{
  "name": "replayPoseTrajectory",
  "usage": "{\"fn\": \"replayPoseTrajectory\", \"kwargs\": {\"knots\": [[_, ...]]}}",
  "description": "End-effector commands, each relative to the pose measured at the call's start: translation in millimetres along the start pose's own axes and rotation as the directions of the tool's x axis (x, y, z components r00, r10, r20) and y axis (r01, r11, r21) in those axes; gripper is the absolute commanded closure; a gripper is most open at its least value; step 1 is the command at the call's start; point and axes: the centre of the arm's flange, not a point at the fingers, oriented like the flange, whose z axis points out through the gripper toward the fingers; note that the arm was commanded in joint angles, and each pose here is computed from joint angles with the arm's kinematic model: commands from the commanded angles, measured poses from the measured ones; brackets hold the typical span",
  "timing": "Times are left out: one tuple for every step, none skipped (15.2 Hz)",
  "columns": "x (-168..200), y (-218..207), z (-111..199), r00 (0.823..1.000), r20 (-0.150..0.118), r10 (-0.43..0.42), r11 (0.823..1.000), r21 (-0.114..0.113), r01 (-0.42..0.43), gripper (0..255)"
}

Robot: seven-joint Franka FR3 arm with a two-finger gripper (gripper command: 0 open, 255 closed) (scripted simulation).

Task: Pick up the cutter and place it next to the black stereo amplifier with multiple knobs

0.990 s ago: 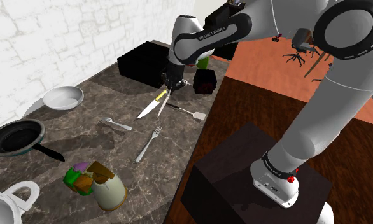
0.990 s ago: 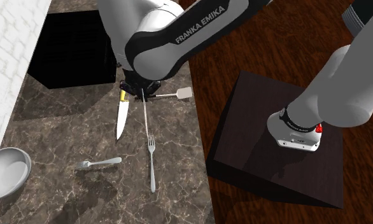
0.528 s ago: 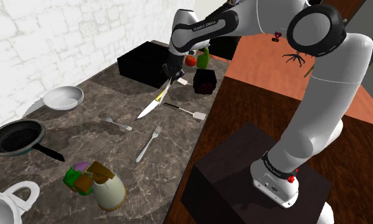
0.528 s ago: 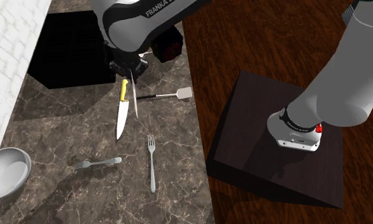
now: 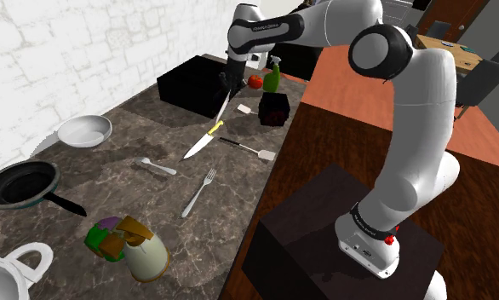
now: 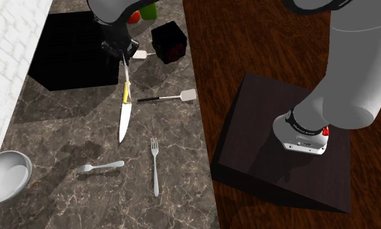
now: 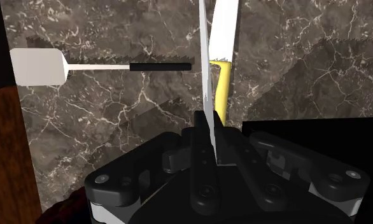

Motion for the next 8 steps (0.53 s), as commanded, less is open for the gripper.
{"fn": "replayPoseTrajectory", "kwargs": {"knots": [[24.8, -10.7, -2.4, 1.0, -0.001, 0.0, 1.0, 0.0, 0.0, 255], [36.8, -16.1, -3.4, 1.0, -0.001, 0.0, 1.0, 0.0, 0.0, 255], [48.8, -21.4, -4.4, 1.0, -0.001, 0.0, 1.0, 0.0, 0.0, 255], [61.7, -27.2, -5.6, 1.0, -0.001, 0.0, 1.0, 0.0, 0.0, 255], [62.4, -26.9, -0.3, 1.0, -0.001, 0.0, 1.0, 0.0, 0.0, 255], [63.0, -26.6, 4.9, 1.0, -0.001, 0.0, 1.0, 0.0, 0.0, 255], [63.6, -26.2, 10.1, 1.0, -0.001, 0.0, 1.0, 0.0, 0.0, 255], [64.2, -25.8, 15.4, 1.0, -0.001, 0.0, 1.0, 0.0, 0.0, 255]]}}
